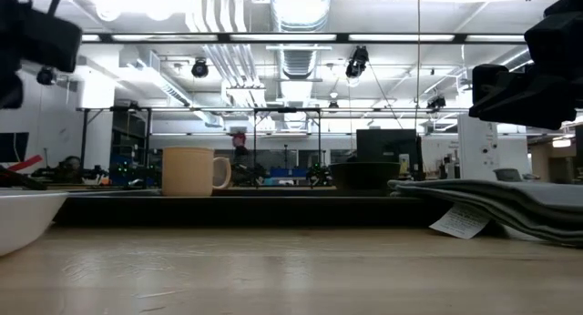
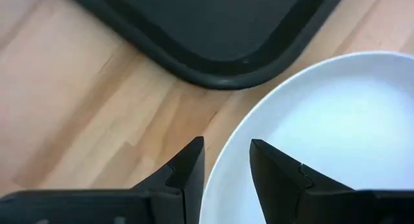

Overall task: Set up tray
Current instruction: Put the white plate at the bottom of the yellow mug on the black serving tray

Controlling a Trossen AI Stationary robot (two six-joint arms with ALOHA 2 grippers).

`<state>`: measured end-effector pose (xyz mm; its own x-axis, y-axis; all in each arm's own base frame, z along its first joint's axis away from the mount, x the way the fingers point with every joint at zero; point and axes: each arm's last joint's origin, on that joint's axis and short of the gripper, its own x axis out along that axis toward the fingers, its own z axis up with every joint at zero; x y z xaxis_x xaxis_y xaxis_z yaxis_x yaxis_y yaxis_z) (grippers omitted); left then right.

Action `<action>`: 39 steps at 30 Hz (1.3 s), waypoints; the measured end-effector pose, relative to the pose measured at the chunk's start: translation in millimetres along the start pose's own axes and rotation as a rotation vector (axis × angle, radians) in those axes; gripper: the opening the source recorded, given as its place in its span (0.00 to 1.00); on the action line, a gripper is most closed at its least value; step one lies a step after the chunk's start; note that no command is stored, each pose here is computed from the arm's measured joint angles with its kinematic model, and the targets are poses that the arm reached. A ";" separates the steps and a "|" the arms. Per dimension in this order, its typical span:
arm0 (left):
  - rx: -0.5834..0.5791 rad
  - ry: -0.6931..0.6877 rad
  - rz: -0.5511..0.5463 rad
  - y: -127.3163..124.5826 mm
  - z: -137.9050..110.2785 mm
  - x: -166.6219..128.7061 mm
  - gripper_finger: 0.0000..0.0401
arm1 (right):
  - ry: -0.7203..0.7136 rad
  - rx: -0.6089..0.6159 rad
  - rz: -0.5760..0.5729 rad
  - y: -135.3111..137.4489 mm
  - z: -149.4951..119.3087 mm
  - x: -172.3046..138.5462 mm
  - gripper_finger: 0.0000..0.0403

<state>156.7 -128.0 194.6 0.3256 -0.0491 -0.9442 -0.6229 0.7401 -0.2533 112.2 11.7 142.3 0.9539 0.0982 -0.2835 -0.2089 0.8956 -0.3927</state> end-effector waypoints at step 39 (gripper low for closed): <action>-0.085 0.207 -0.081 31.5 -23.2 29.5 0.26 | 0.000 0.001 0.000 0.0 -0.1 0.0 0.17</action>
<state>130.2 -121.6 153.9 0.2294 -0.2489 -0.9410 -0.6614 0.6694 -0.3383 112.2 11.7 142.2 0.9539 0.0985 -0.2835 -0.2090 0.8959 -0.3920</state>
